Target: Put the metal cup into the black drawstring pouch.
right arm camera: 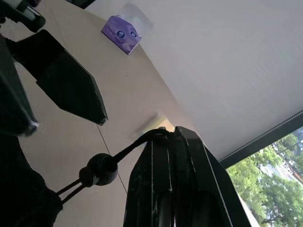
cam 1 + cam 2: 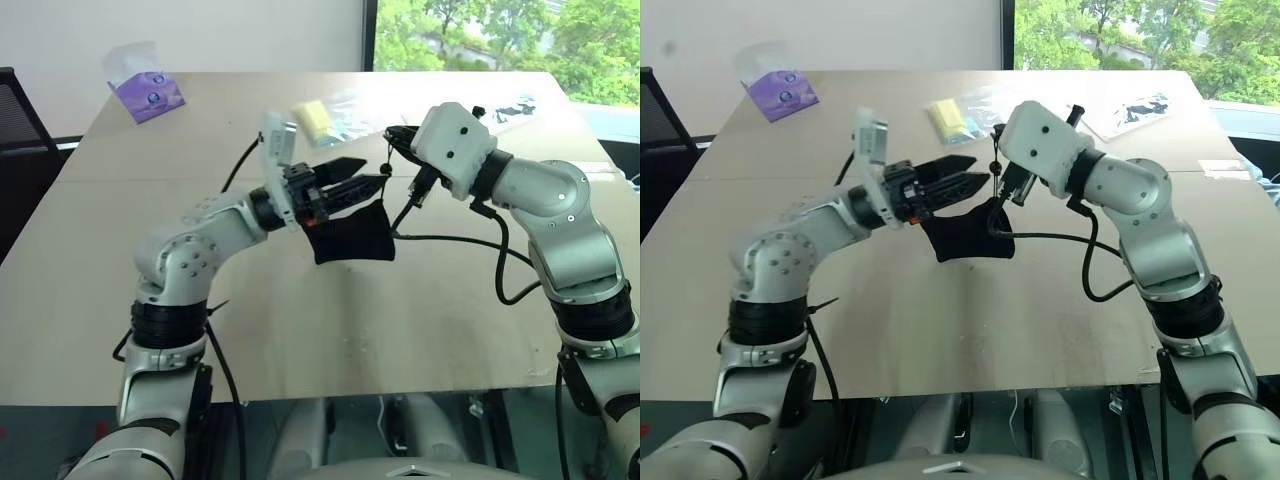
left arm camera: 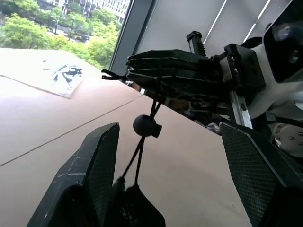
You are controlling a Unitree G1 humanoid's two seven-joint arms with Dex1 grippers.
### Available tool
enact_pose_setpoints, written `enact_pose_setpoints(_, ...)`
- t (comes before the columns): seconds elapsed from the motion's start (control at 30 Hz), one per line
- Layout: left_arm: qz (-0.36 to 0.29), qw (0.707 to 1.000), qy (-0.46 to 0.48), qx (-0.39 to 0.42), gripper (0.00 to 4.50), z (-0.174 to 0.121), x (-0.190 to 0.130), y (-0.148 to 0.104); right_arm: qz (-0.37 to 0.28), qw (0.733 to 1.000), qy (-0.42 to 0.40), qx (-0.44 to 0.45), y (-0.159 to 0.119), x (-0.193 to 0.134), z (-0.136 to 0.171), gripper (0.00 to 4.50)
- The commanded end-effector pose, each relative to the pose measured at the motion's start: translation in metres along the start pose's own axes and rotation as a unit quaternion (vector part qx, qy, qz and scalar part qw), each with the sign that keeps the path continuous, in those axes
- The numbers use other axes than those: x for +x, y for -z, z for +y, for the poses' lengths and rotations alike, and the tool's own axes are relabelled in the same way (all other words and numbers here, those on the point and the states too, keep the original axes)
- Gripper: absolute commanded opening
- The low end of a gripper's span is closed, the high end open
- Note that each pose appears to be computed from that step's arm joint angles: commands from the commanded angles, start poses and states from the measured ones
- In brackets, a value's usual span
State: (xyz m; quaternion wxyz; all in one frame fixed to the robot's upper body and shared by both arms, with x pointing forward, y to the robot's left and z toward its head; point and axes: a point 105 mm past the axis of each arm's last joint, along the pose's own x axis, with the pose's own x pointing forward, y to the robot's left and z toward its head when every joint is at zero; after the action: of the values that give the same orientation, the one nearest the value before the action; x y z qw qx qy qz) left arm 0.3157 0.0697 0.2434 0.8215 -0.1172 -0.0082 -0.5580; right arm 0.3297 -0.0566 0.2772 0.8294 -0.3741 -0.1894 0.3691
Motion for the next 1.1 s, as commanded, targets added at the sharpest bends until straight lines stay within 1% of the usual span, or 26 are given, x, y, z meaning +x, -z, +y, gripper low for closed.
enact_pose_setpoints(0.03,-0.011,1.000,0.012,0.026,3.46,0.000,0.010,-0.006,-0.030,0.999,0.012,-0.039,-0.021,-0.003,-0.006,0.00)
enact_pose_setpoints(0.2,-0.026,0.999,0.017,0.028,3.46,0.004,0.019,-0.011,-0.031,0.998,0.013,-0.044,-0.025,-0.005,-0.006,0.00)
enact_pose_setpoints(0.4,-0.024,0.999,0.035,0.031,3.46,-0.001,0.030,-0.004,-0.032,0.998,0.011,-0.043,-0.028,-0.006,-0.004,0.00)
enact_pose_setpoints(0.43,-0.024,0.999,0.036,0.031,2.92,-0.002,0.032,-0.003,-0.033,0.999,0.010,-0.042,-0.029,-0.006,-0.003,0.00)
enact_pose_setpoints(0.47,-0.025,0.998,0.041,0.029,2.66,-0.003,0.034,-0.003,-0.034,0.999,0.010,-0.041,-0.030,-0.006,-0.003,0.00)
enact_pose_setpoints(0.5,-0.023,0.998,0.046,0.029,2.15,-0.004,0.036,-0.001,-0.034,0.999,0.010,-0.039,-0.030,-0.006,-0.003,0.00)
enact_pose_setpoints(0.53,-0.020,0.998,0.047,0.030,1.94,-0.004,0.037,0.000,-0.033,0.999,0.010,-0.039,-0.031,-0.006,-0.002,0.00)
enact_pose_setpoints(0.57,-0.019,0.998,0.048,0.030,1.23,-0.004,0.037,0.000,-0.033,0.999,0.010,-0.038,-0.031,-0.007,-0.002,0.00)
enact_pose_setpoints(0.67,-0.018,0.998,0.046,0.026,0.16,-0.002,0.037,0.002,-0.028,0.999,0.012,-0.037,-0.030,-0.008,-0.003,0.00)
enact_pose_setpoints(0.8,-0.001,0.999,0.040,0.011,0.17,0.003,0.035,0.015,-0.021,0.999,0.042,-0.001,-0.024,-0.011,-0.012,0.00)
enact_pose_setpoints(0.83,0.011,0.999,0.033,0.003,0.17,0.008,0.033,0.025,-0.017,0.998,0.062,0.013,-0.021,-0.012,-0.019,0.00)
enact_pose_setpoints(0.87,0.037,0.999,0.014,-0.006,0.17,0.017,0.027,0.043,-0.003,0.993,0.111,0.041,-0.011,-0.017,-0.039,0.00)
enact_pose_setpoints(0.93,0.080,0.996,-0.012,-0.020,0.17,0.029,0.012,0.072,0.044,0.977,0.201,0.060,0.016,-0.034,-0.075,0.00)
enact_pose_setpoints(1.03,0.114,0.993,-0.033,-0.023,0.17,0.035,-0.006,0.092,0.116,0.943,0.302,0.077,0.059,-0.071,-0.115,0.00)
enact_pose_setpoints(1.1,0.124,0.991,-0.048,-0.021,0.17,0.039,-0.014,0.097,0.146,0.927,0.336,0.080,0.077,-0.089,-0.128,0.00)
